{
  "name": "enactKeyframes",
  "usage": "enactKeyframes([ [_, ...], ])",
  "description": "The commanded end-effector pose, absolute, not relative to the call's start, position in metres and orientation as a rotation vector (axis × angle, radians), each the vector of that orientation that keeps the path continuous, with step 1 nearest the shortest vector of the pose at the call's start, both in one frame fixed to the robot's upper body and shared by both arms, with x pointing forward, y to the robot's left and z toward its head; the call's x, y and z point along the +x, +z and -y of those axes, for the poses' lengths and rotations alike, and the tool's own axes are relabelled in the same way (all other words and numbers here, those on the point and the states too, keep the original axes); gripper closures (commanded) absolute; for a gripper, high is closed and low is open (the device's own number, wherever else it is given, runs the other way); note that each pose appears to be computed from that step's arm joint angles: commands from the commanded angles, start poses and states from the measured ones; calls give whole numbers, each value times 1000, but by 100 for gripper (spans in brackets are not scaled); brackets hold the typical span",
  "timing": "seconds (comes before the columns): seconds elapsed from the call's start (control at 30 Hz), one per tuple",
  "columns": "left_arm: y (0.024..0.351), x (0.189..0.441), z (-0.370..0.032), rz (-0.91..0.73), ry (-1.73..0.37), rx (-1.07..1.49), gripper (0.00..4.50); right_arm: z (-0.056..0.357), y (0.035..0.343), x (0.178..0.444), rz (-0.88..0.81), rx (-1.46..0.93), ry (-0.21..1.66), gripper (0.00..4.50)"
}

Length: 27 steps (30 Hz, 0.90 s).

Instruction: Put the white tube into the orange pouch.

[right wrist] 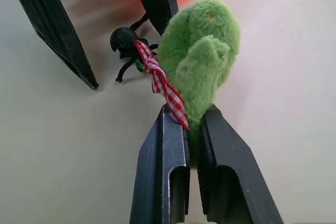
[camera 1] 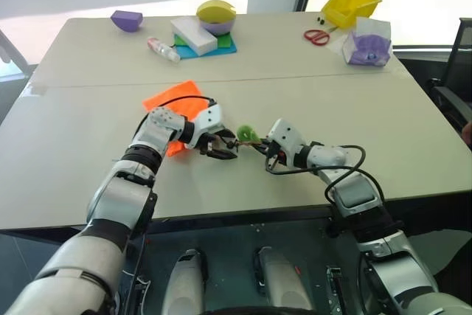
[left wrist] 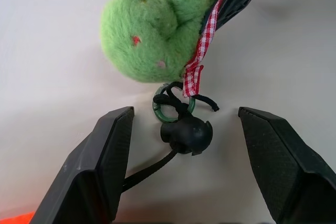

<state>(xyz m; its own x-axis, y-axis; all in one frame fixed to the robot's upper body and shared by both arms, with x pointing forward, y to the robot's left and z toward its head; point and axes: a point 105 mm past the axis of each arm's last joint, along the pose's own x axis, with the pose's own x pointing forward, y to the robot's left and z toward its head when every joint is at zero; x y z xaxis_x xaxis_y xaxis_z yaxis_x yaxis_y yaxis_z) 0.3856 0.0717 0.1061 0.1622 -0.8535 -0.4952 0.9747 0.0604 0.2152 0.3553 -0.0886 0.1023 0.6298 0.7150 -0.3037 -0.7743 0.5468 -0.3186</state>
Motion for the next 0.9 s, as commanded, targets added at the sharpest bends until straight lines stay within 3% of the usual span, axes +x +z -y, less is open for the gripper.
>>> enactKeyframes([
  [0.03, 111, 387, -72, -244, -1406, 564, 144, 84, 119, 357, -78, -467, 893, 450],
  [0.1, 112, 387, -72, -232, -1400, 564, 199, 84, 119, 356, -79, -466, 896, 450],
  [0.57, 115, 388, -71, -216, -1403, 548, 199, 83, 118, 356, -82, -471, 898, 450],
  [0.63, 120, 389, -70, -182, -1398, 550, 253, 83, 118, 356, -81, -472, 898, 450],
  [0.9, 121, 389, -73, -188, -1394, 543, 253, 82, 118, 357, -80, -473, 895, 450],
])
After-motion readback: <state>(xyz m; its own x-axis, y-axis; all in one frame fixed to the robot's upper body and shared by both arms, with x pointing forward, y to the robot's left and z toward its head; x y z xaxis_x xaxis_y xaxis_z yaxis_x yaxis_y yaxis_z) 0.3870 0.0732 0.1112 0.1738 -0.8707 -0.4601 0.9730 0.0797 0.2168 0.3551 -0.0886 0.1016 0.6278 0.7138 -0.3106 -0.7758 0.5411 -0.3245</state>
